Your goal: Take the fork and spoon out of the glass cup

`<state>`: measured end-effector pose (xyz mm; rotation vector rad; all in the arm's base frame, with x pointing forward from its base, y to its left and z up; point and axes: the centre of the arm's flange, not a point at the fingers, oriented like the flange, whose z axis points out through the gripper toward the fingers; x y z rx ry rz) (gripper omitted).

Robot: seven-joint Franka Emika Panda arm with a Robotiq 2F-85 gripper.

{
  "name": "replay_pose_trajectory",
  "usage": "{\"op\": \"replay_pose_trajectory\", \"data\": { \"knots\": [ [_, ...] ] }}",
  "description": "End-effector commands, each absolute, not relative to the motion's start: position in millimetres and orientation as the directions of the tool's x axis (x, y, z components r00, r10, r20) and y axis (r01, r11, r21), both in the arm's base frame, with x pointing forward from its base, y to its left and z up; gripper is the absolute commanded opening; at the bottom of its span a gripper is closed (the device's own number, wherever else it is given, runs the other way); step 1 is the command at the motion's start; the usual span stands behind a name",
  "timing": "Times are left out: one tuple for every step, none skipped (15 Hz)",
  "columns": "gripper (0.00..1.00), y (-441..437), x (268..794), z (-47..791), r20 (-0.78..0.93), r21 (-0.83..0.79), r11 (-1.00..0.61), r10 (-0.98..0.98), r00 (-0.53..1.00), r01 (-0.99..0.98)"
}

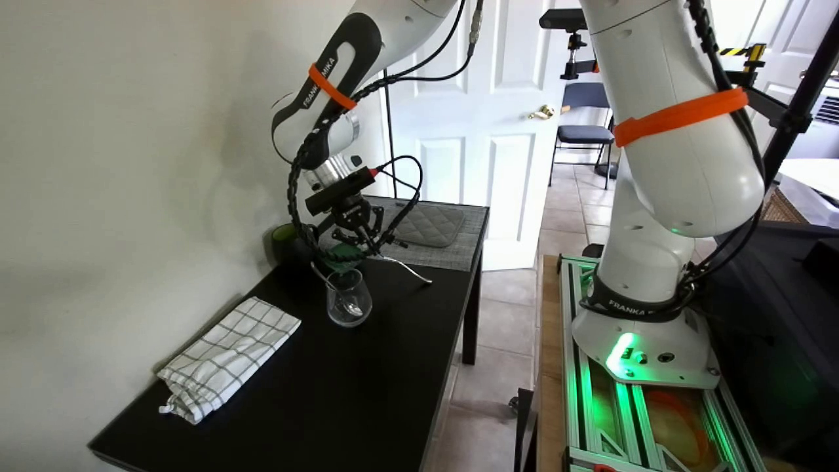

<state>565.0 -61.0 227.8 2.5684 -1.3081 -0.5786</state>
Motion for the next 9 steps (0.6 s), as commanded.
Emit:
{"op": "replay_pose_trajectory", "data": {
  "knots": [
    [0.01,-87.7,580.4,191.5,-0.354,0.319,-0.557,-0.821,0.449,-0.767],
    [0.01,-95.2,581.4,189.5,-0.38,0.323,-0.541,-0.825,0.417,-0.776],
    [0.01,-103.5,581.7,186.1,-0.412,0.328,-0.525,-0.827,0.381,-0.785],
    [0.01,-110.8,581.3,181.6,-0.431,0.329,-0.51,-0.83,0.354,-0.795],
    [0.01,-116.9,582.0,180.4,-0.447,0.331,-0.496,-0.832,0.33,-0.802],
    [0.01,-122.4,582.5,177.0,-0.462,0.335,-0.483,-0.833,0.306,-0.809],
    [0.01,-126.4,582.2,174.2,-0.474,0.336,-0.471,-0.833,0.286,-0.816],
    [0.01,-129.3,583.7,171.6,-0.481,0.338,-0.463,-0.833,0.273,-0.82],
    [0.01,-130.8,584.9,170.4,-0.489,0.339,-0.46,-0.831,0.264,-0.821]
  ]
}}
